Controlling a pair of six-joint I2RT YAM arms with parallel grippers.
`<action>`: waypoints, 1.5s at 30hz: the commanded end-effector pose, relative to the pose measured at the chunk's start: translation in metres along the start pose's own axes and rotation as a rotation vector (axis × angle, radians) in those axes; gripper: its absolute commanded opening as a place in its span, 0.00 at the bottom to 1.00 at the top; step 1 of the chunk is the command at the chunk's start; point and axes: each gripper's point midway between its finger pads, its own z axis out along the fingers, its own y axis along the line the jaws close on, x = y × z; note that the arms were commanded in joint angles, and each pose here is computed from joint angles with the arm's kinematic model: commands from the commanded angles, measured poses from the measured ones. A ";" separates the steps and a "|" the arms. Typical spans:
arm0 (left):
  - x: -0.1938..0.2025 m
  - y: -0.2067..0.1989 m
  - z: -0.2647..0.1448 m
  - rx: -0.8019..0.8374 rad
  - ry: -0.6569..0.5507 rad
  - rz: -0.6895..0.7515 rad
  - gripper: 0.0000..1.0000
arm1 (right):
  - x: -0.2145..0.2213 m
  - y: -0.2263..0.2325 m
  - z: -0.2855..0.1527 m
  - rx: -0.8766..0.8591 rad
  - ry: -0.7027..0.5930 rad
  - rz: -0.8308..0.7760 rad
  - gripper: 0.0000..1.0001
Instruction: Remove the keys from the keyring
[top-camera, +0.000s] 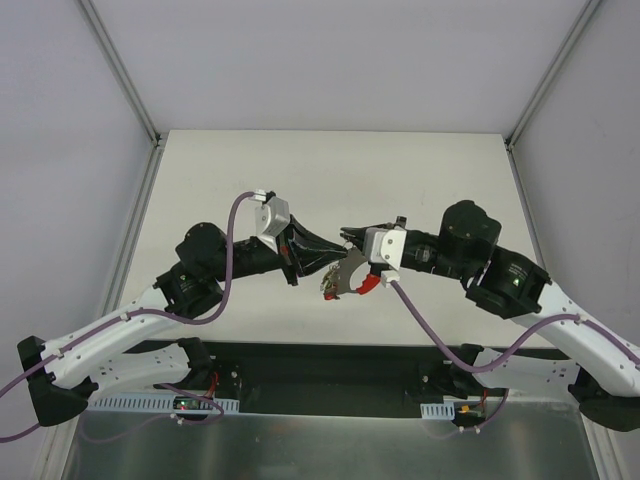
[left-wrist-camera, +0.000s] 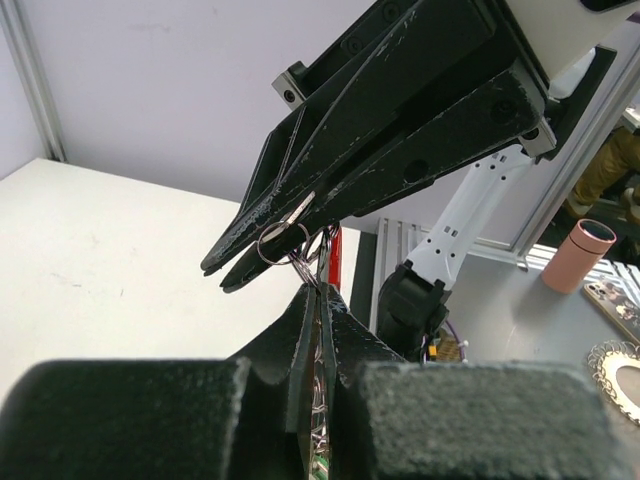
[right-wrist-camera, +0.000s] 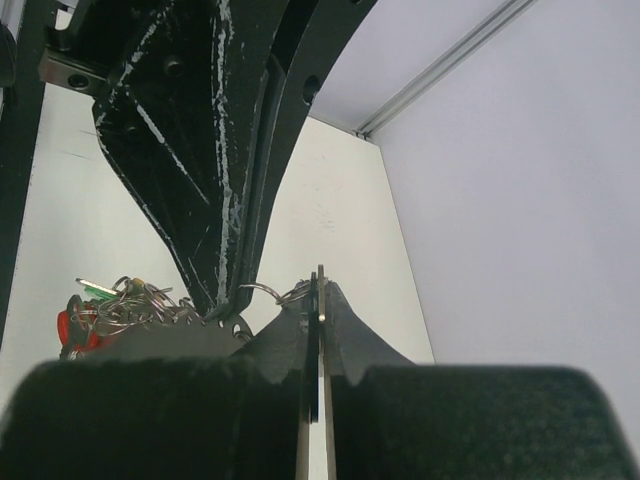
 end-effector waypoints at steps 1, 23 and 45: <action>-0.029 0.002 0.000 -0.036 -0.068 0.047 0.00 | 0.000 0.007 0.002 -0.030 -0.002 -0.011 0.01; -0.029 0.001 0.004 -0.033 -0.023 0.030 0.00 | 0.031 0.018 -0.002 -0.059 0.178 -0.155 0.16; -0.019 0.008 0.005 -0.053 0.002 0.023 0.00 | 0.028 0.007 -0.012 -0.033 0.211 -0.183 0.29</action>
